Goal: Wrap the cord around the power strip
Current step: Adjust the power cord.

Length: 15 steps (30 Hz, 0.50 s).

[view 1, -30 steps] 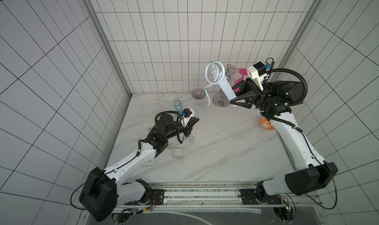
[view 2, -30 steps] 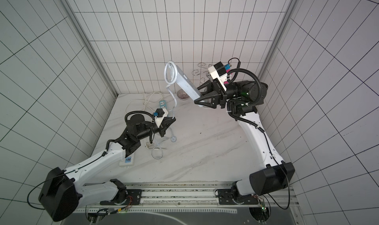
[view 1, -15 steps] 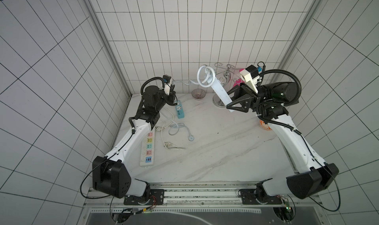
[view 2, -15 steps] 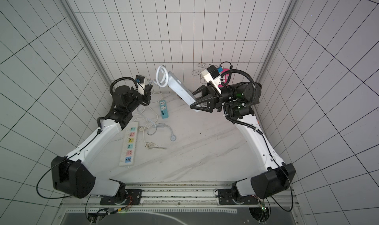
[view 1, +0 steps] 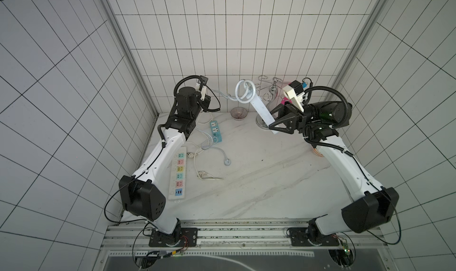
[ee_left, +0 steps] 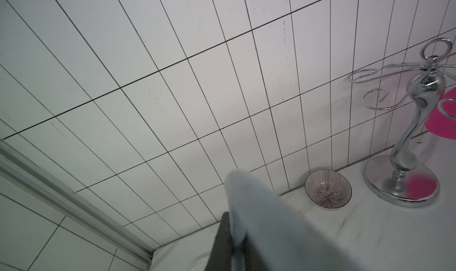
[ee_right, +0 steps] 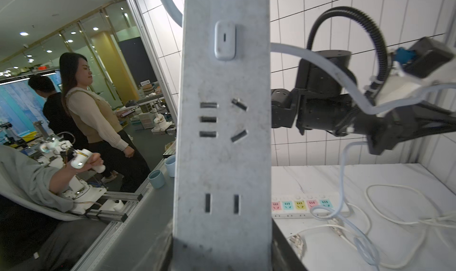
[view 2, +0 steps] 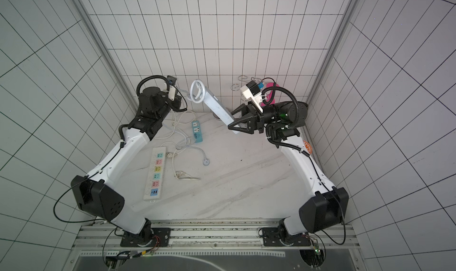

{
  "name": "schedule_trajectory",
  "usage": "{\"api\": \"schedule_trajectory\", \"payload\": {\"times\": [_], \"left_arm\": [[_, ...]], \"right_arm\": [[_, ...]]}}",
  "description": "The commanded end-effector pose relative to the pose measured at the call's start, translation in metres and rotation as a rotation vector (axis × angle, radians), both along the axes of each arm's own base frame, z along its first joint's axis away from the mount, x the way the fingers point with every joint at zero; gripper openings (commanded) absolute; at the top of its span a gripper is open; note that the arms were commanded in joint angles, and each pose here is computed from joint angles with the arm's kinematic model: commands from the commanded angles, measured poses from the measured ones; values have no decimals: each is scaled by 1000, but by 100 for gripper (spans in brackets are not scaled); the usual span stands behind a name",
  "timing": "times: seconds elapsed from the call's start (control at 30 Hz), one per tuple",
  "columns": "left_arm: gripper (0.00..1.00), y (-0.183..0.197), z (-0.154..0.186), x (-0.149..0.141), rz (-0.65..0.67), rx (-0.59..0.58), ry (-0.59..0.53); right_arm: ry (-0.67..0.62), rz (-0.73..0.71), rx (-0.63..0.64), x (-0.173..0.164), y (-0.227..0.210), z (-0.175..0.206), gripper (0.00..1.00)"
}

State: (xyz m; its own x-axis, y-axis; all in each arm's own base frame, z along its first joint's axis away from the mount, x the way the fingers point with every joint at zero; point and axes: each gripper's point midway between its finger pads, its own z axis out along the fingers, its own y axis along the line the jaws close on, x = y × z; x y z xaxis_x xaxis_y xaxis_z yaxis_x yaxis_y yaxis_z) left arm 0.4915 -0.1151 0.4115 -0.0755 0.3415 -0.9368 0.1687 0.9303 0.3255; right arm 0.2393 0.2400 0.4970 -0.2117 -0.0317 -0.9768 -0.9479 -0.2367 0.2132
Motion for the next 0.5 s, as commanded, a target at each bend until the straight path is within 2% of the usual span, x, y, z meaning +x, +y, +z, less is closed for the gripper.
{"api": "schedule_trajectory", "payload": {"times": [0.0,0.2,0.47], "left_arm": [[0,23,32,-33,59,34,-73],[0,56,48,-69,138,40,-140],[0,90,78,-90,261,19,-212]], "right_arm": [[-104,-63,-13,15,-22,5,0],[5,-210,-3,76,-55,-15,0],[165,-419,15,126,-113,-59,0]]}}
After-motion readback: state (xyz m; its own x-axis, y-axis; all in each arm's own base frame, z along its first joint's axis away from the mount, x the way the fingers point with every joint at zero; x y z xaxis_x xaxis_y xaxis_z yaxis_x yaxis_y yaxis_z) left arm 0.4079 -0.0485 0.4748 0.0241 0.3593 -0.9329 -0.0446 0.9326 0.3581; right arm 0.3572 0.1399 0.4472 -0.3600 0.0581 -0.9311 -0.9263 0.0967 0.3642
